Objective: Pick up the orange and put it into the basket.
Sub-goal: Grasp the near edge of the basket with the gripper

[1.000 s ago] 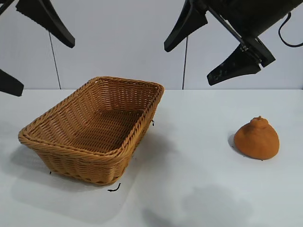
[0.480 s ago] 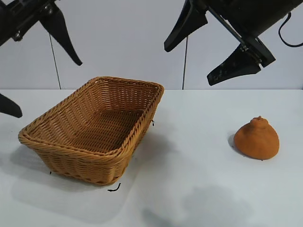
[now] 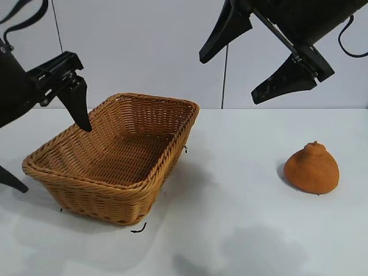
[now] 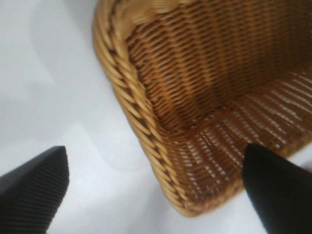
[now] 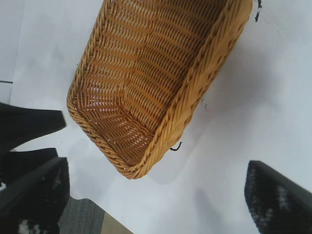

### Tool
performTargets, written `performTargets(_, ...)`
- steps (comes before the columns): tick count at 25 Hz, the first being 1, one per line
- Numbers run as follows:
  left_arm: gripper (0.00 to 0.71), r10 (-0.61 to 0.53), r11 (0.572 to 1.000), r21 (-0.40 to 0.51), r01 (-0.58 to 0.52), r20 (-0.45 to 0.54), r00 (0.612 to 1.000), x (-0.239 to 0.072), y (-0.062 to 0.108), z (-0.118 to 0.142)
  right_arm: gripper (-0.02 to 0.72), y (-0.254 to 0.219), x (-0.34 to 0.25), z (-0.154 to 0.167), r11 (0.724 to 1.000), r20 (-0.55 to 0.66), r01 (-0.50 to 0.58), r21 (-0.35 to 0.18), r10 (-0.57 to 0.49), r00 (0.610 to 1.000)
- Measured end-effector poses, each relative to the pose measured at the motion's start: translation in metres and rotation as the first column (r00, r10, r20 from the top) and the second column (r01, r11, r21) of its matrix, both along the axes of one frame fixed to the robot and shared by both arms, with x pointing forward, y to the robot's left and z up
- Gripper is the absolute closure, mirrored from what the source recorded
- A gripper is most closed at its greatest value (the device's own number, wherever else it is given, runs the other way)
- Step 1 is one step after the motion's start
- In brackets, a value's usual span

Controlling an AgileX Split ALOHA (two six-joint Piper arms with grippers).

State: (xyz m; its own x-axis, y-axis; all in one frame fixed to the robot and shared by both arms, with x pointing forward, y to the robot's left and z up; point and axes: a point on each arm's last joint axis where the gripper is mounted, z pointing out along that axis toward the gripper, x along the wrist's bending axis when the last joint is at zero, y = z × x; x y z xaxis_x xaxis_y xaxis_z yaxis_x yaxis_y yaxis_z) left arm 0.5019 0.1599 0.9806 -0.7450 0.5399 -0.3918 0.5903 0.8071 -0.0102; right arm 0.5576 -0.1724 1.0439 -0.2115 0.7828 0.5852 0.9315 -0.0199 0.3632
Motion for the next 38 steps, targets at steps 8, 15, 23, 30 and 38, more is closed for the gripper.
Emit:
performTargets(8,0.018,0.112,0.993,-0.025,-0.112,-0.023,0.993,0.004,-0.001,-0.006,0.008,0.0,0.0,0.0,1.0,0.0,0.0,0.0,0.0,1.0)
performTargets(15,0.018,0.116,0.993,-0.037,-0.116,0.002,0.993,0.011,-0.004,-0.009,0.008,0.0,0.0,0.0,1.0,0.0,0.0,0.0,0.0,1.0)
performTargets(23,0.018,0.11,0.994,0.018,-0.109,-0.083,0.99,0.02,-0.01,-0.034,0.008,0.0,0.0,0.0,1.0,-0.003,-0.003,0.0,0.003,1.0)
performTargets(30,0.018,0.102,0.993,0.073,-0.09,-0.174,0.98,0.018,-0.021,-0.068,0.008,0.0,0.0,0.0,1.0,-0.004,-0.003,0.0,0.003,1.0)
performTargets(38,0.018,0.15,0.988,0.042,-0.146,-0.139,0.979,0.026,-0.024,-0.08,0.008,0.0,0.0,0.0,1.0,-0.004,-0.003,0.0,0.003,1.0)
